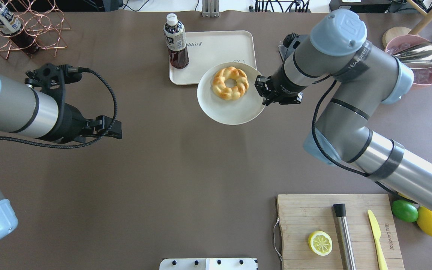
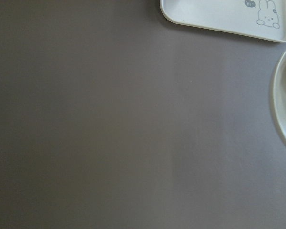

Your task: Place donut on tray

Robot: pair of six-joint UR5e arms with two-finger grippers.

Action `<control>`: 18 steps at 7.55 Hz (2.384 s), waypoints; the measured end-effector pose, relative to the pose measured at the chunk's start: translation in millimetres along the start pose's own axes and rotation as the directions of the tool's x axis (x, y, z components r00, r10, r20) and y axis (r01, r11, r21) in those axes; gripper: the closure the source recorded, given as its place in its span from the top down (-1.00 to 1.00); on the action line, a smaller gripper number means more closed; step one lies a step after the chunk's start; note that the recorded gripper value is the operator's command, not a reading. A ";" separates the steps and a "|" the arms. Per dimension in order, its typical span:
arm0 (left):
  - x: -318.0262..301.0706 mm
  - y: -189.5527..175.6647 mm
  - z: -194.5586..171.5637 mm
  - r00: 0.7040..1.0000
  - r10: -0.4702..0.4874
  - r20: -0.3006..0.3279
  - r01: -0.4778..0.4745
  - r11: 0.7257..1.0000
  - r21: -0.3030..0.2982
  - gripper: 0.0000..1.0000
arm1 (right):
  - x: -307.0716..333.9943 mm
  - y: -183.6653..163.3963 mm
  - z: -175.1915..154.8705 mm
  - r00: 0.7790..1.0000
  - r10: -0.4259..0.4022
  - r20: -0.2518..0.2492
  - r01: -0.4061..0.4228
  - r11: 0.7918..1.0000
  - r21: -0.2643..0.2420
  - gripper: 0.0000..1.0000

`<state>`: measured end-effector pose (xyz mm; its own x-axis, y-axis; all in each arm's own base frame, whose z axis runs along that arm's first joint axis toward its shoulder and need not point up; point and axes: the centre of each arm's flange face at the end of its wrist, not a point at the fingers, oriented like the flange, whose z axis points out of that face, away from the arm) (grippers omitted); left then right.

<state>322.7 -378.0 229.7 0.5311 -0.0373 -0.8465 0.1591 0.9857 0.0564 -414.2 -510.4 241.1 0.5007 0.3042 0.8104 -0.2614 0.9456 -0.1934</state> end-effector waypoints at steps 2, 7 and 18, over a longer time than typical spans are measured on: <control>-57.9 -30.9 -18.1 0.995 0.091 0.043 -0.090 0.996 -0.004 0.96 | -33.5 -62.2 22.1 0.997 0.060 -0.040 -0.059 0.998 0.038 -1.00; -233.8 -122.0 -81.8 0.949 0.306 0.083 -0.304 0.952 -0.033 0.96 | -47.0 -180.2 88.8 0.988 0.142 -0.061 -0.136 0.986 0.094 -1.00; -297.2 -146.4 -101.9 0.949 0.294 0.110 -0.294 0.956 -0.022 0.96 | -45.9 -198.3 71.1 1.000 -0.006 -0.025 0.009 0.994 0.109 1.00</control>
<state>56.8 -494.5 419.1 0.6429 0.2365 -0.7285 -0.0220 0.9564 0.2911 -444.0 -720.0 281.6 0.5228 0.3012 0.7975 -0.3450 0.9302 -0.1252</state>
